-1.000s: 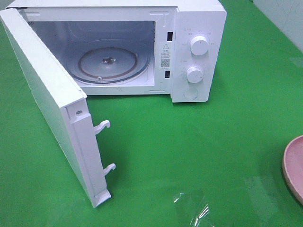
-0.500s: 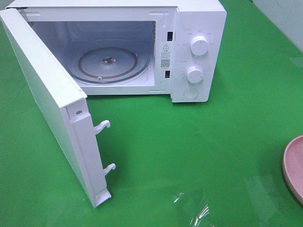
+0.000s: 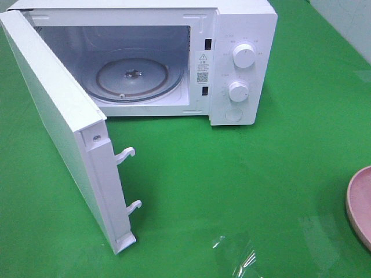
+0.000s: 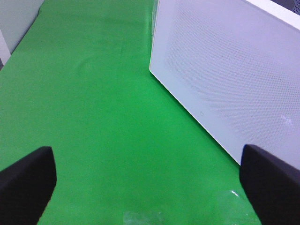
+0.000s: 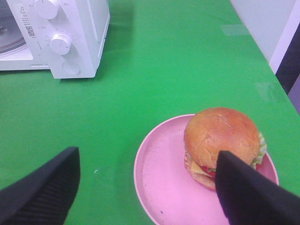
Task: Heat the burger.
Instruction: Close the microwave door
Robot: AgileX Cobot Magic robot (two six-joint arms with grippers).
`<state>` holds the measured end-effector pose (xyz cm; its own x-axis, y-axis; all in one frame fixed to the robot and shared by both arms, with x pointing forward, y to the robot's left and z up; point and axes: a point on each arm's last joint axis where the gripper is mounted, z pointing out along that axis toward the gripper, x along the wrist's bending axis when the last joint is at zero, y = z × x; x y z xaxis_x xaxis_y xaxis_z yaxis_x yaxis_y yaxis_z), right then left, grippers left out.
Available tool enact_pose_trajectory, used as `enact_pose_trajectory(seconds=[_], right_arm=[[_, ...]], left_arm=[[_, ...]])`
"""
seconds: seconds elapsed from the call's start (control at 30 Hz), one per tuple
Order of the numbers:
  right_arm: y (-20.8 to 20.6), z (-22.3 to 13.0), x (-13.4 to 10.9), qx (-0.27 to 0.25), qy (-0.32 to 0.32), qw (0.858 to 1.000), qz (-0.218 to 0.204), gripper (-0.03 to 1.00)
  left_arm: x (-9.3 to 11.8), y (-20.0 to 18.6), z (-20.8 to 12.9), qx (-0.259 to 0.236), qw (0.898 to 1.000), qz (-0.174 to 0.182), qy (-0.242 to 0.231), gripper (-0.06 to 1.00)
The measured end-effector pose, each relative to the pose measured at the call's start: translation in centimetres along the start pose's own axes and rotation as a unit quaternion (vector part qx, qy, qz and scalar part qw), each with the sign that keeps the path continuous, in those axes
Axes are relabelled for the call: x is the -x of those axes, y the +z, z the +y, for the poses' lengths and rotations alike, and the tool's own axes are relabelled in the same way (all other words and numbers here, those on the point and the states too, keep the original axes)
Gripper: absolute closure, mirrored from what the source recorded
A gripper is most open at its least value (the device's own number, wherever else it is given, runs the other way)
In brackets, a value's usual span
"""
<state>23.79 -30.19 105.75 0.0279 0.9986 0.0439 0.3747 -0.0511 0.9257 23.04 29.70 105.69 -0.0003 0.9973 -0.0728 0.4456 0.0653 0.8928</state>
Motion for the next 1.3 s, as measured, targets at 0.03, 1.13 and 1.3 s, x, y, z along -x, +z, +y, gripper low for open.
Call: enact_pose_trajectory(seconds=[0.03, 1.13, 1.3], right_arm=[[0.0, 0.0, 0.0, 0.000, 0.000, 1.000, 0.000, 0.20], [0.0, 0.0, 0.0, 0.000, 0.000, 1.000, 0.000, 0.20], [0.0, 0.0, 0.0, 0.000, 0.000, 1.000, 0.000, 0.20]], left_arm=[[0.0, 0.0, 0.0, 0.000, 1.000, 0.000, 0.000, -0.04], [-0.1, 1.7, 2.7, 0.012, 1.000, 0.009, -0.009, 0.10], [-0.2, 3.6, 4.1, 0.007, 1.000, 0.014, -0.007, 0.29]])
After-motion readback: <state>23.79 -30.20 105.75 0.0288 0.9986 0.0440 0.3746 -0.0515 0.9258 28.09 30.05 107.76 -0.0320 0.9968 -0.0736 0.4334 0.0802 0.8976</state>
